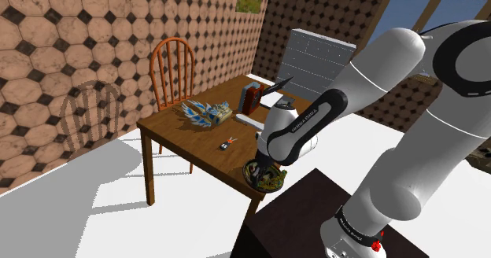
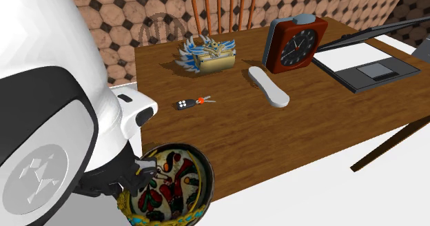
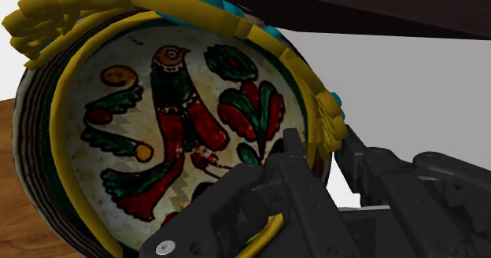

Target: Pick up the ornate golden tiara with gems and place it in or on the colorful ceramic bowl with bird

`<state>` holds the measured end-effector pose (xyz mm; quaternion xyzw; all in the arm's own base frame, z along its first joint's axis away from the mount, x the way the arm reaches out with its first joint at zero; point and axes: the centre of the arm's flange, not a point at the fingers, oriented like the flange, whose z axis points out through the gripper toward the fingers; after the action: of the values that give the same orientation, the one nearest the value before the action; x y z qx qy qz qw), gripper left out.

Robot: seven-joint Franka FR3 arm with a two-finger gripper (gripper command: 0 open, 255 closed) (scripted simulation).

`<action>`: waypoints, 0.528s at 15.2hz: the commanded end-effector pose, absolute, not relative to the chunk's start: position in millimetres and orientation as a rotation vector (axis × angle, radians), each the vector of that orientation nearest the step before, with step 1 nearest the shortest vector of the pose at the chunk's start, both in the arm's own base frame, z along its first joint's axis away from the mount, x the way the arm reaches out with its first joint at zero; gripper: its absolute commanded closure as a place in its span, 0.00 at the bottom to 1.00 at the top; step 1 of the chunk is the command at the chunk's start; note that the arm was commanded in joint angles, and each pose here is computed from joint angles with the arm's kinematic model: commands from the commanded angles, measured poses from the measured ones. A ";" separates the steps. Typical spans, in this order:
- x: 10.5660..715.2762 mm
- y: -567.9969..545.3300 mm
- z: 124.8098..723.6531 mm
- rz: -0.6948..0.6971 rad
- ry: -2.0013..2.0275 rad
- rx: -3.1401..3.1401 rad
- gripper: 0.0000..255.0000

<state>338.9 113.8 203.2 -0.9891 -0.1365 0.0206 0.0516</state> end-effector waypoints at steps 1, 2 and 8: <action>338.7 113.3 202.4 0.064 -0.414 -3.009 1.00; 338.7 113.3 202.4 0.064 -0.414 -3.009 1.00; 338.5 113.3 202.5 0.064 -0.414 -3.009 0.00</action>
<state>338.6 113.4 202.5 -0.9891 -0.1360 0.0211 0.0515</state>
